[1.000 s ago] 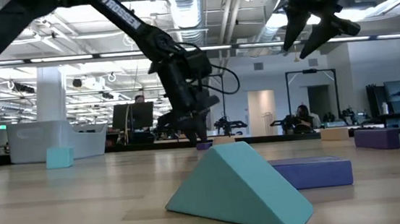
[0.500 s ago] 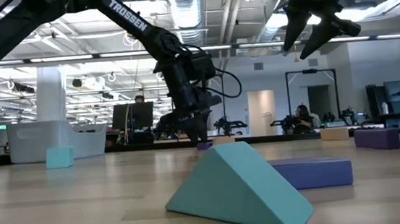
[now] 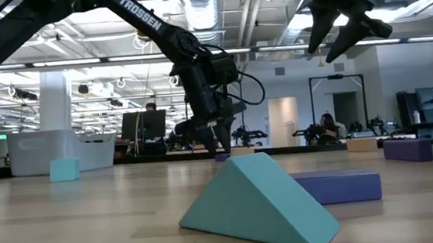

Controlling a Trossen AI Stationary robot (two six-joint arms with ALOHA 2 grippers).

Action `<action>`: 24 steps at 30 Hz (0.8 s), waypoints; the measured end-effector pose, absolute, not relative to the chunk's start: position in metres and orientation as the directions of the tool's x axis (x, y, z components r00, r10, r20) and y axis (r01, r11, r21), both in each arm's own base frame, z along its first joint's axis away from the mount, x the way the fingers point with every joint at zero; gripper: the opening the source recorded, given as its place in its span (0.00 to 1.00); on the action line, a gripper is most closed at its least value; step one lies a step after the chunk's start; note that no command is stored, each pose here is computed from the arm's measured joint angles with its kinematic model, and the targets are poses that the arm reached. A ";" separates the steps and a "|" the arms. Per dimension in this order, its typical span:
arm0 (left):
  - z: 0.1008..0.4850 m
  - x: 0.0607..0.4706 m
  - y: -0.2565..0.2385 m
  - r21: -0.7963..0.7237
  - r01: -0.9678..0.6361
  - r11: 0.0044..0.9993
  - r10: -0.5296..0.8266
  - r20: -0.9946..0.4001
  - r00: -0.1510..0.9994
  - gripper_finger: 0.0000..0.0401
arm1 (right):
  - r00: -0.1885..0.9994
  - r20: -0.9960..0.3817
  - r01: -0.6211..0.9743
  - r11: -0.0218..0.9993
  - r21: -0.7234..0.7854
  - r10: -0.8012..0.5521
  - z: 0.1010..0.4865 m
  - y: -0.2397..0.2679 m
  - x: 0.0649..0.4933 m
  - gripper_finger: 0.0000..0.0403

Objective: Sort & place blocks by color
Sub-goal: Put the top violet block into the white bin

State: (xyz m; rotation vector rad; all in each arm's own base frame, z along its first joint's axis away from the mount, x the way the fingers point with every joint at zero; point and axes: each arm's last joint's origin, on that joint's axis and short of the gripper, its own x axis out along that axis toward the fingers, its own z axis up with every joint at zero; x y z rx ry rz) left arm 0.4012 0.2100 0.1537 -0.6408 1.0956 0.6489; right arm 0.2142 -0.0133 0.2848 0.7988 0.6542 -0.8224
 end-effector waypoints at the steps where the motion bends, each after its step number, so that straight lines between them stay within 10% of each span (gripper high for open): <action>1: 0.152 0.401 0.210 -0.136 -0.750 0.647 0.159 -0.938 0.308 0.51 | 0.523 -0.764 0.829 0.433 0.354 -0.378 0.285 -0.013 0.214 0.57; 11: 0.151 0.400 0.209 -0.062 -0.732 0.679 0.205 -0.941 0.270 0.50 | 0.524 -0.771 0.822 0.453 0.346 -0.363 0.284 -0.013 0.214 0.57; 24: 0.151 0.390 0.222 -0.053 -0.657 0.752 0.162 -0.951 0.263 0.15 | 0.544 -0.770 0.790 0.512 0.338 -0.332 0.284 0.000 0.214 0.57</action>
